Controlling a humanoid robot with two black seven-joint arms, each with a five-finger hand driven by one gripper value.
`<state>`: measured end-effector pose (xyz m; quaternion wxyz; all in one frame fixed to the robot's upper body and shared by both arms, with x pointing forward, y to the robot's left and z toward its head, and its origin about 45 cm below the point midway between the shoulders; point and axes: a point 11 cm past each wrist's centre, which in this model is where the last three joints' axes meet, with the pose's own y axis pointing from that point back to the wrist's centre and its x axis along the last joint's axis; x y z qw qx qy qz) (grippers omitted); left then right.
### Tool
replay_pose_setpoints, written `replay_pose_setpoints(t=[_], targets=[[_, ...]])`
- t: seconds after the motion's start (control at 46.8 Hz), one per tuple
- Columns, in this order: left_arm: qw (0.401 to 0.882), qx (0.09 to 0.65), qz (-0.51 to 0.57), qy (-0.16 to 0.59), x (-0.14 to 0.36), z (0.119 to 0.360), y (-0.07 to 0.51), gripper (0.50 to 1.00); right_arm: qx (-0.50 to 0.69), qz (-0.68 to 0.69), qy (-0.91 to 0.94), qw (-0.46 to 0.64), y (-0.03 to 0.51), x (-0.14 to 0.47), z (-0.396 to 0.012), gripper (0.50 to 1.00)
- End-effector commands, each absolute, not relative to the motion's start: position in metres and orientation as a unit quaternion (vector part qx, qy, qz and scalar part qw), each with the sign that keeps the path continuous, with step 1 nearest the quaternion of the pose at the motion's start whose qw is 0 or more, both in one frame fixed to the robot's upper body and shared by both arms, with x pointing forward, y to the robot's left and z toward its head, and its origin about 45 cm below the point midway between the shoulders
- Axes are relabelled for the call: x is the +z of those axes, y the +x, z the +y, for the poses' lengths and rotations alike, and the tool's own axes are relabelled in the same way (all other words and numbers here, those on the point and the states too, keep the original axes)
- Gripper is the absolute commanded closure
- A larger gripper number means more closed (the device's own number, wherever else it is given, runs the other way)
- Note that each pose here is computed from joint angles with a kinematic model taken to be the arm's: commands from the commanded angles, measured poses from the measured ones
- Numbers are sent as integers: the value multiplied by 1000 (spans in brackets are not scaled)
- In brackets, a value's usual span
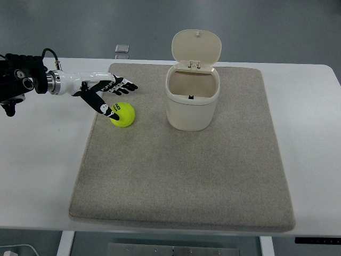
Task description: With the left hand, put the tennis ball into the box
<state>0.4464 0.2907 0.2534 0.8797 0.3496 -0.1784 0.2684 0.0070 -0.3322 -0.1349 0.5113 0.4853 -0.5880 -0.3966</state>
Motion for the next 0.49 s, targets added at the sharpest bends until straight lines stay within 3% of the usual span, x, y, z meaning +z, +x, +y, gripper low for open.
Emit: replay_pose_setpoints(t=[0.0, 0.47], targets=[[875, 260, -192, 361, 252, 291, 446, 540, -397, -588, 485, 511, 7, -135, -332, 562], [859, 225, -241, 391, 250, 283, 446, 540, -397, -588, 485, 511, 7, -135, -332, 562]])
